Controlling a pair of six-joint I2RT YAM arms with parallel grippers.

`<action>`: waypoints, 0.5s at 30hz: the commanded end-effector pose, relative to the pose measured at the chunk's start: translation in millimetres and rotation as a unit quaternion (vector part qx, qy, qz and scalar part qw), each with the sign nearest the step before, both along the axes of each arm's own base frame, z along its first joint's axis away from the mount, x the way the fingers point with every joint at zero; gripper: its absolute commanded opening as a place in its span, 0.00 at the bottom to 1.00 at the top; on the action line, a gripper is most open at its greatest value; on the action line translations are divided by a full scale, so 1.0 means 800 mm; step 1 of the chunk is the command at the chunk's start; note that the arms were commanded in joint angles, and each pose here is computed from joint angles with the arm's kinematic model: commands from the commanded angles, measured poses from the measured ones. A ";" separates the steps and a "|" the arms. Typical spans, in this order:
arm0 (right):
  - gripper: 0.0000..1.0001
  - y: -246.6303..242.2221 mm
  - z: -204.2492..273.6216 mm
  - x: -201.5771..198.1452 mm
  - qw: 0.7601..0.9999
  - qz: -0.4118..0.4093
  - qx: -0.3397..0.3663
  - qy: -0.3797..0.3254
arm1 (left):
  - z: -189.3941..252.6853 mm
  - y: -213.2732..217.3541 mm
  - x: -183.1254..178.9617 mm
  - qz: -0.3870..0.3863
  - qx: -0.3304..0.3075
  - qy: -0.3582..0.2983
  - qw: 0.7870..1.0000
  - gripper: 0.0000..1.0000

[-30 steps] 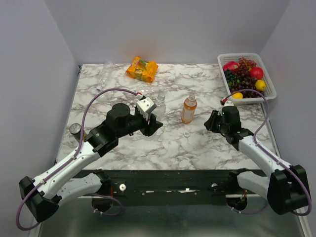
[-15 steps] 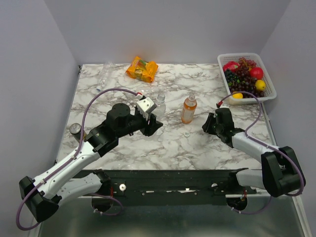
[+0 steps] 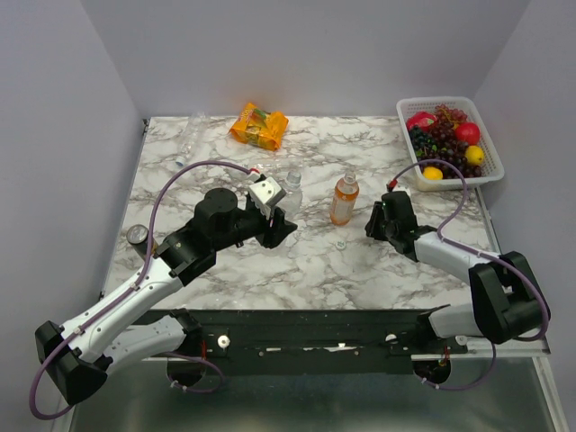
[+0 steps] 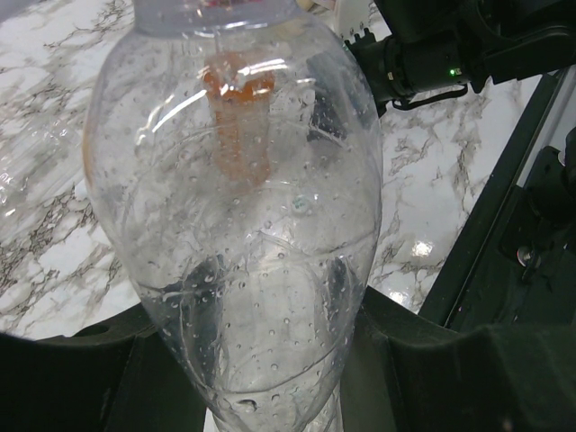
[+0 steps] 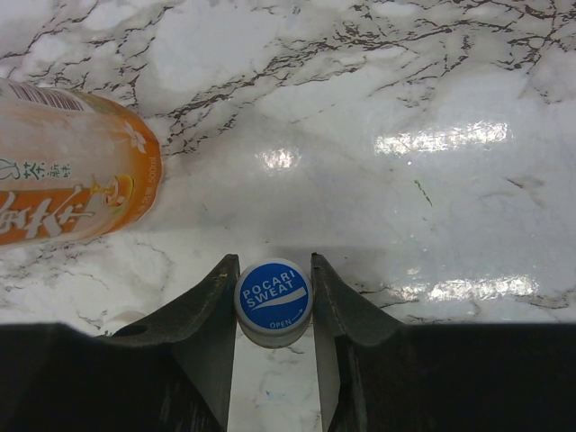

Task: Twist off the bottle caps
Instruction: Place the bottle cap at the center of the board.

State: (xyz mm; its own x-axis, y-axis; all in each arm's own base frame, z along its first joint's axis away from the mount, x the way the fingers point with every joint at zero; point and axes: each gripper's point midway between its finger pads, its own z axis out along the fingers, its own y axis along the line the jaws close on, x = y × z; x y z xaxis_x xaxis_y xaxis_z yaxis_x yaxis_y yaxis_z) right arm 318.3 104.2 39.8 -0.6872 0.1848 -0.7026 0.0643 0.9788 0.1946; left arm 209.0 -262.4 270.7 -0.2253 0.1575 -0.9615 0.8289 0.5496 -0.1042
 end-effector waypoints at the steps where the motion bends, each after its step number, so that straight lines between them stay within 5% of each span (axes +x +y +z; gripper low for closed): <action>1: 0.39 -0.008 -0.001 0.001 1.000 -0.021 -0.017 0.011 | 0.003 0.004 0.000 0.006 -0.001 -0.005 1.000 0.38; 15: 0.53 -0.005 -0.008 -0.003 0.999 -0.017 -0.022 0.030 | 0.005 0.005 -0.001 0.006 -0.003 -0.006 1.000 0.38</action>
